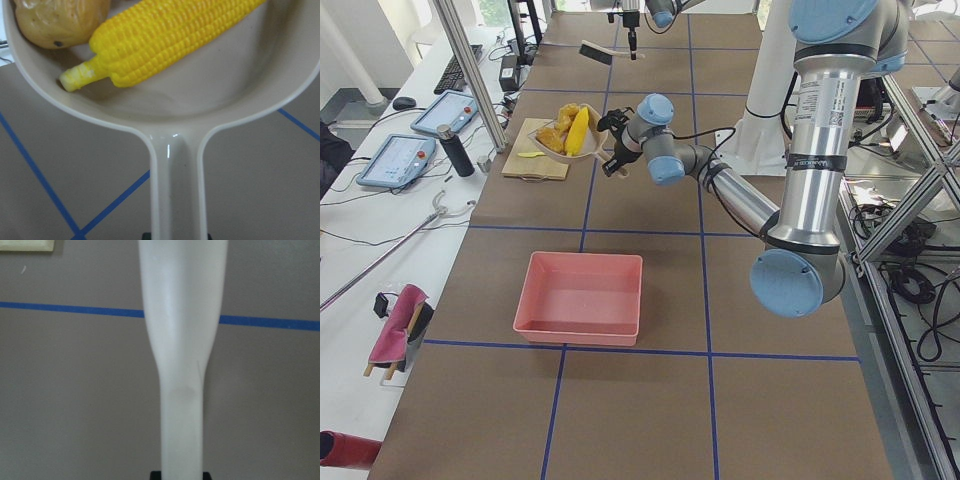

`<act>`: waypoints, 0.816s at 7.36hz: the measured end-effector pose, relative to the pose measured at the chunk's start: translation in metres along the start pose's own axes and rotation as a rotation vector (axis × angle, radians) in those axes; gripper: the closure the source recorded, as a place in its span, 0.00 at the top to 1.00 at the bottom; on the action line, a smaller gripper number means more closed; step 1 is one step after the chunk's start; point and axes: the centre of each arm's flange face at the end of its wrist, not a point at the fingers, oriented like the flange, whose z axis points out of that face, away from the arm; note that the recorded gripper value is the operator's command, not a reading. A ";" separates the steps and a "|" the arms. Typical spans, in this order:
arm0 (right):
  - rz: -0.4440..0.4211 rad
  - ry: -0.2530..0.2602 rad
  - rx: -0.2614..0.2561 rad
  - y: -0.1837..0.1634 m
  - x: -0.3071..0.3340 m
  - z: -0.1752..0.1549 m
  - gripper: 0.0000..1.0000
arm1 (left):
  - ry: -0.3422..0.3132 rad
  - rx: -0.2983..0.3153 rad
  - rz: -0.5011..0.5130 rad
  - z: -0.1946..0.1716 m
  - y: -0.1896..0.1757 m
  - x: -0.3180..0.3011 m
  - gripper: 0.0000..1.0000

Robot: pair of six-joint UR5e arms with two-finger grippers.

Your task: Sweep and dump trash into bin

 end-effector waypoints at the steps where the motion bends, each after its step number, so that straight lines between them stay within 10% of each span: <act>1: 0.017 0.037 -0.021 0.003 0.007 0.000 0.00 | -0.029 -0.003 -0.030 -0.010 0.008 -0.017 0.00; 6: 0.019 0.262 -0.212 0.018 0.016 -0.012 0.00 | -0.087 -0.087 -0.280 -0.076 0.079 -0.064 0.00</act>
